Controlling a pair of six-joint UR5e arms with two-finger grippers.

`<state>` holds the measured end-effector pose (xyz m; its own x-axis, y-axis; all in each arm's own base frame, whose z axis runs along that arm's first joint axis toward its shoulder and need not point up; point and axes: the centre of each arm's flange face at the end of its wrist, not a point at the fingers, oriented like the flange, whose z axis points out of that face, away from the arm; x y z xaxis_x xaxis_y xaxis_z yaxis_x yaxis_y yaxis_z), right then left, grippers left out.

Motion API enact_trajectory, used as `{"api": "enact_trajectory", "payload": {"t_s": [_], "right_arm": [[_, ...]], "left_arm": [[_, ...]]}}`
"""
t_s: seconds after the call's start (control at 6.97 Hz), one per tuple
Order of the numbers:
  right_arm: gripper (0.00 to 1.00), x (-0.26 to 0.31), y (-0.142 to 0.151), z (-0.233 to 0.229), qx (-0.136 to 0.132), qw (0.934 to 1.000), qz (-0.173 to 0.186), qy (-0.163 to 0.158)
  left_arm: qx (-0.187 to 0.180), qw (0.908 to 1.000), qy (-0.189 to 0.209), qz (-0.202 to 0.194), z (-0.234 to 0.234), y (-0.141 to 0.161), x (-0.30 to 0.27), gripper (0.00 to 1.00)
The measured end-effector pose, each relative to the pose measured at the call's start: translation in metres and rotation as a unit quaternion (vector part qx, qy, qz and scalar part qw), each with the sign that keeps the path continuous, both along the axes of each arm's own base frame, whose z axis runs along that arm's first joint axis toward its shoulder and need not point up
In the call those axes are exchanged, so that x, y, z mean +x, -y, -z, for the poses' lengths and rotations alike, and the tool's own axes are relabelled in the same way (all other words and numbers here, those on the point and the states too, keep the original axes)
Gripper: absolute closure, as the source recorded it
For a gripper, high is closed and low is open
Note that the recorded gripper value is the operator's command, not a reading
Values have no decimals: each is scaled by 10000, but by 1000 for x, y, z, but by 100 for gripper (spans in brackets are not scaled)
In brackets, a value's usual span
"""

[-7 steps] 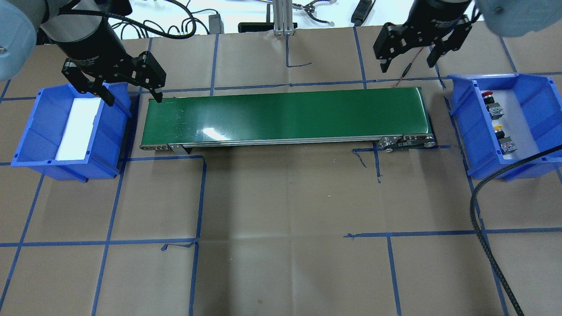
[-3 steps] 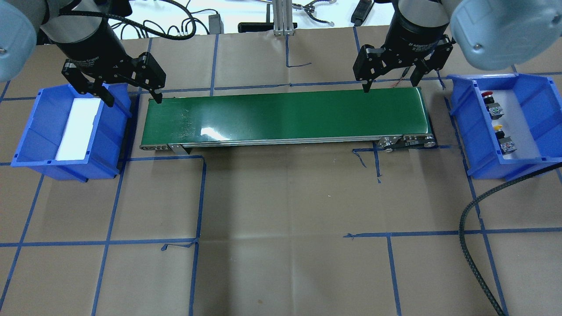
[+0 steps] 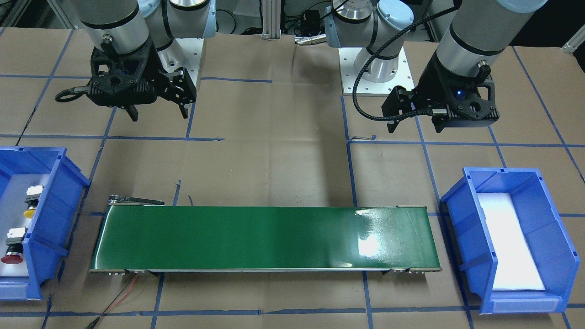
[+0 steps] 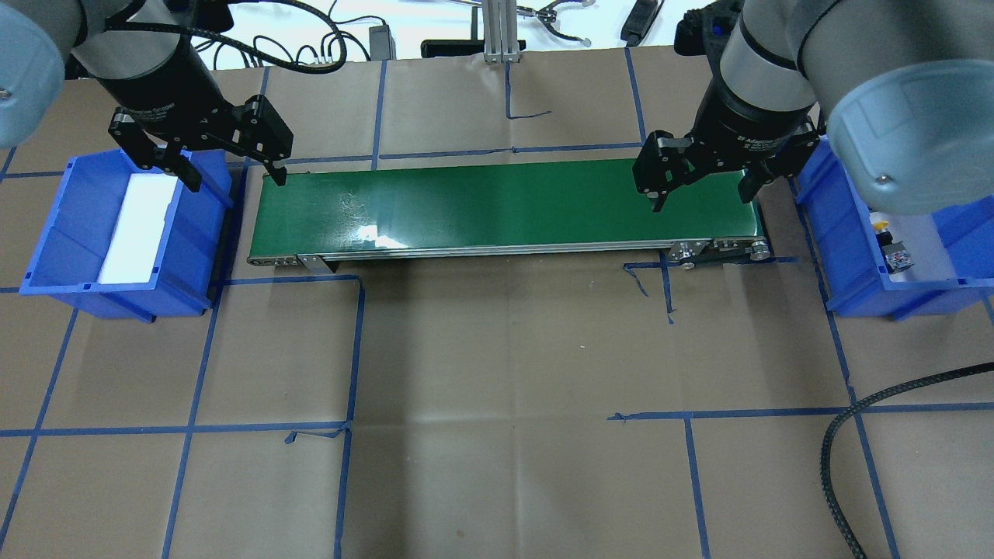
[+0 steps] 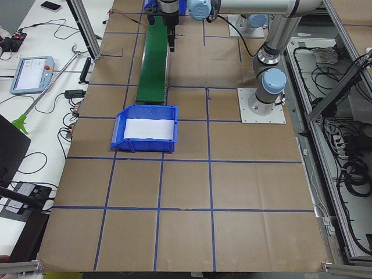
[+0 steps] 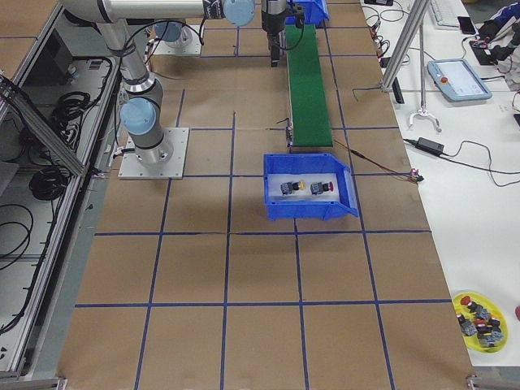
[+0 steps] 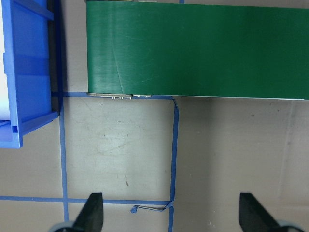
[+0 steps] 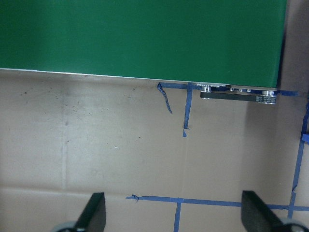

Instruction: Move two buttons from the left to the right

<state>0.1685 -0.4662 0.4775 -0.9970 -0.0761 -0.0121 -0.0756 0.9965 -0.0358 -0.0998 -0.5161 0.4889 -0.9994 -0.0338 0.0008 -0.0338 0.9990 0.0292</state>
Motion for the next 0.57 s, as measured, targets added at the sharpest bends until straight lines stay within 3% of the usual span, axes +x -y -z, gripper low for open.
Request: {"api": "enact_trajectory", "payload": {"t_s": [0.57], "right_arm": [[0, -1, 0, 1, 11, 10000, -42, -25]], "left_arm": [[1, 10000, 7, 4, 0, -1, 0, 0]]}}
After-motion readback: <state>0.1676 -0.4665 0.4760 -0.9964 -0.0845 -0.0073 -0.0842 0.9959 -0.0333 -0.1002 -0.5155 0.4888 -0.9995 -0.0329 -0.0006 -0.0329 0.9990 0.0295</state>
